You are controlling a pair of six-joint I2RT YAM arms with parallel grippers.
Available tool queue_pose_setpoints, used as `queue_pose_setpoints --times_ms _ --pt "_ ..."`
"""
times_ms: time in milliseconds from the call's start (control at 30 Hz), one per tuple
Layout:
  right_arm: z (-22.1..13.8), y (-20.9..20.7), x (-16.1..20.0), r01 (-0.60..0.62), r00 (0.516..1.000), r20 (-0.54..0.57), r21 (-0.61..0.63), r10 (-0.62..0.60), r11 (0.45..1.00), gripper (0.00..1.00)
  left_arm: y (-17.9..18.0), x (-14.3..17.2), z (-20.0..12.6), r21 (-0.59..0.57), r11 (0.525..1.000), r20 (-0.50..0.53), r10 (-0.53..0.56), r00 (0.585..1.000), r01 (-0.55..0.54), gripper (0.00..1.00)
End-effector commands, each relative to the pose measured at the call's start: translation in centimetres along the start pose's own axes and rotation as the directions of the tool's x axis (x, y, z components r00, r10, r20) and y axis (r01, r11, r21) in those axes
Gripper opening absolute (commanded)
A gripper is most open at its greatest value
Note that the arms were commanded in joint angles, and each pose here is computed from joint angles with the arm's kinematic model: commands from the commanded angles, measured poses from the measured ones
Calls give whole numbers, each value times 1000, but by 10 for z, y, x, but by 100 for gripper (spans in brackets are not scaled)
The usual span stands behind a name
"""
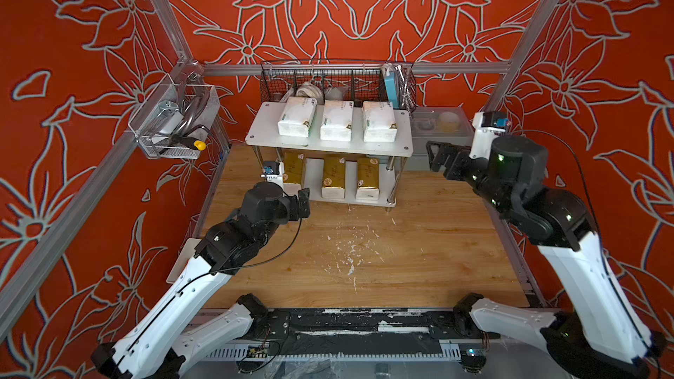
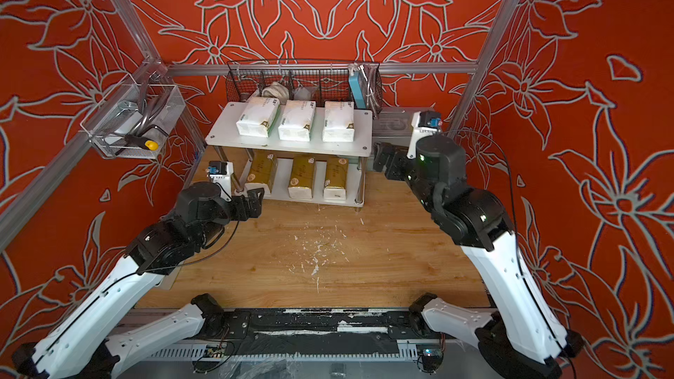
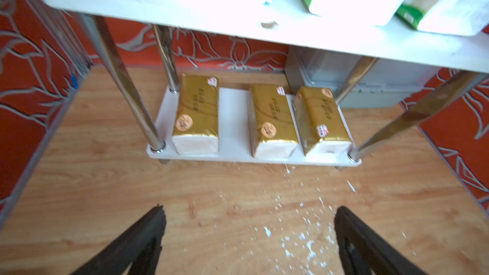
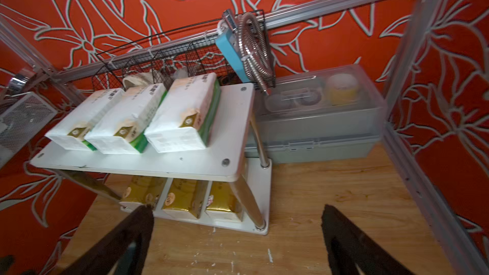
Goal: Place the tissue boxes on the shelf by color
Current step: Reset both arms
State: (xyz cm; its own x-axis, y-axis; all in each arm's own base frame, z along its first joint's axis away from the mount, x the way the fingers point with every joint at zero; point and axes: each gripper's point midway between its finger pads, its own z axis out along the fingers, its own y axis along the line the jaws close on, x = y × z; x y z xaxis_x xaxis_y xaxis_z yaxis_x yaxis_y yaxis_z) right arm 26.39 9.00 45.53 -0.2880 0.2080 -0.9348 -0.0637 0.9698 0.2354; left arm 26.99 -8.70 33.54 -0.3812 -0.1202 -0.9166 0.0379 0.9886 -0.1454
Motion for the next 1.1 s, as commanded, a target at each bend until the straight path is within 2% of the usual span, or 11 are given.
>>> queue_pose_setpoints --times_ms 0,100,267,400,467,600,667,733,900,1033,1067 --pt "-11 -49 8 54 994 84 199 -72 978 99 27 -28 -5 -144 989 189 55 980 -28 99" --pt "-12 -76 33 98 990 71 298 -125 949 99 42 -33 -10 -204 979 259 74 963 -21 99" --pt "16 -110 82 153 987 -13 403 -162 902 99 58 -23 -2 -274 961 254 114 960 -41 99" --pt "53 -154 136 54 992 -127 470 7 881 99 66 -7 11 -310 946 212 167 963 -96 99" --pt "64 -176 156 43 990 -139 533 37 845 99 74 3 21 -327 939 181 177 968 -110 99" --pt "72 -201 163 78 996 -81 624 -34 777 99 91 28 45 -317 944 110 134 985 -93 99" --pt "73 -214 167 93 995 -91 667 -43 739 99 100 37 54 -316 946 99 105 990 -69 99" --pt "74 -227 176 104 993 -116 703 -32 703 99 110 44 61 -328 943 107 89 990 -49 99" --pt "96 -245 209 148 987 -155 737 -48 659 99 130 57 73 -352 936 142 78 987 -23 99" --pt "109 -265 237 151 987 -159 805 -37 574 99 144 74 91 -350 937 160 70 985 -9 99" --pt "117 -264 243 158 986 -160 788 -51 595 99 145 81 98 -339 940 145 80 986 -26 99"
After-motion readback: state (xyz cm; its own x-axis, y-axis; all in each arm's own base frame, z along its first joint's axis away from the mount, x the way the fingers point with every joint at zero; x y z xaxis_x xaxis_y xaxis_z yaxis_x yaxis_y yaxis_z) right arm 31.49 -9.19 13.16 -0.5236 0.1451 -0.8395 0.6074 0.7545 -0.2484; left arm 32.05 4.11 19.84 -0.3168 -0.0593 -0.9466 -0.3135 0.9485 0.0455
